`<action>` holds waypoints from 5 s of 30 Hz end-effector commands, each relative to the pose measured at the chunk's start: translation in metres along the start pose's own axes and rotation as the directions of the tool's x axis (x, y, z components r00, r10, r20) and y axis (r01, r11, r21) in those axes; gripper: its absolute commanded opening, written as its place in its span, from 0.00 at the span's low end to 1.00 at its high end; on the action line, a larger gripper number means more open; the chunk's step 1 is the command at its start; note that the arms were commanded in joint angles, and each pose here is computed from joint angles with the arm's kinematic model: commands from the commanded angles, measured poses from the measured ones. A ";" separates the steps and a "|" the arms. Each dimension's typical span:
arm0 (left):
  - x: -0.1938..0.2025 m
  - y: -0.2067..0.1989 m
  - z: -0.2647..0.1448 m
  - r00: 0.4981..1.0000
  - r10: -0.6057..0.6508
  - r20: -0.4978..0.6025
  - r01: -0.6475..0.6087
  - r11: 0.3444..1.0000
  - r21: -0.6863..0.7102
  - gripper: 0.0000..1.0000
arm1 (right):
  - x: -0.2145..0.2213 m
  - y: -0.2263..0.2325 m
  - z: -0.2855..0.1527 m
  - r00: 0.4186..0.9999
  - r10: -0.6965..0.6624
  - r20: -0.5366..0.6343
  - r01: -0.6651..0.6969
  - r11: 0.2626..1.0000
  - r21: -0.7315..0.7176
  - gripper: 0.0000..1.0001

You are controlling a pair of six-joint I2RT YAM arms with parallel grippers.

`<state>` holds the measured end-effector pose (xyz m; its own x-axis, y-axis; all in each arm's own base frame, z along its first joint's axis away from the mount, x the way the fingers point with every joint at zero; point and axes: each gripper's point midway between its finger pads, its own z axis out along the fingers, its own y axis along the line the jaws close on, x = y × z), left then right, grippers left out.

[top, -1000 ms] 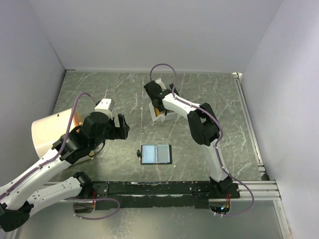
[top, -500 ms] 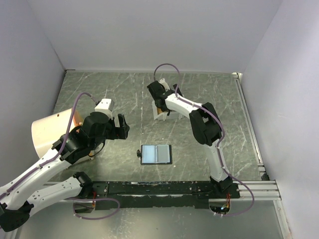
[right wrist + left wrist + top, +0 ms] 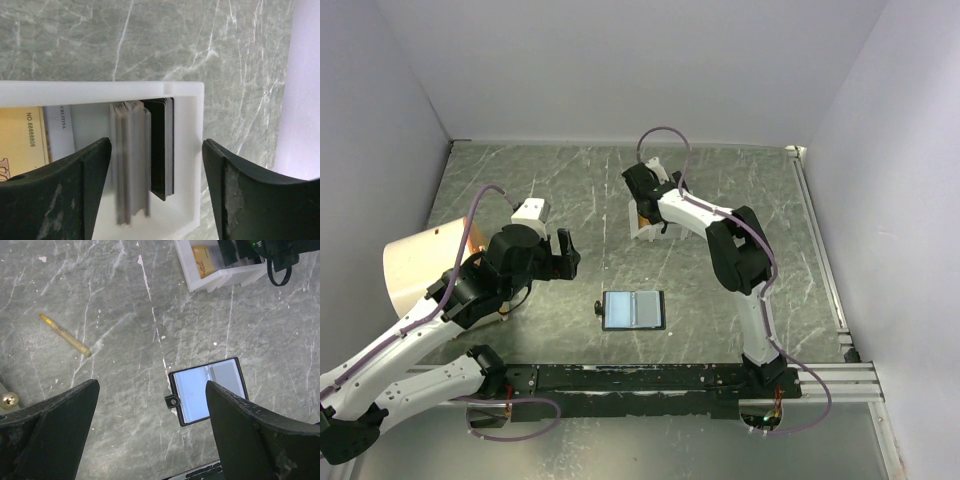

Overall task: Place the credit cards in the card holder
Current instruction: Pick up the credit card from the storage box.

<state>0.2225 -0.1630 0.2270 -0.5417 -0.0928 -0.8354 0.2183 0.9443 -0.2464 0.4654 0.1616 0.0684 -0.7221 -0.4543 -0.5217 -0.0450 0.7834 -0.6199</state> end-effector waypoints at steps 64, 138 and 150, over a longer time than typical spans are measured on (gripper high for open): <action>-0.003 -0.002 -0.001 1.000 0.006 0.010 -0.006 1.000 0.013 0.99 | -0.015 -0.008 -0.018 0.996 0.047 0.076 -0.029 0.975 -0.222 0.72; -0.002 -0.002 -0.001 1.000 0.006 0.005 -0.006 1.000 0.013 0.99 | -0.030 0.002 -0.030 0.990 0.000 0.141 0.017 0.993 -0.119 0.11; -0.002 -0.002 -0.001 1.000 0.009 0.004 -0.009 1.000 0.014 0.99 | -0.038 -0.001 -0.039 0.986 0.035 0.163 -0.010 0.988 -0.155 0.06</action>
<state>0.2219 -0.1642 0.2265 -0.5450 -0.0891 -0.8337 0.2246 0.9425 -0.2475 0.4572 0.1929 0.0824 -0.6341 -0.5355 -0.5578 -0.1994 0.8103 -0.5511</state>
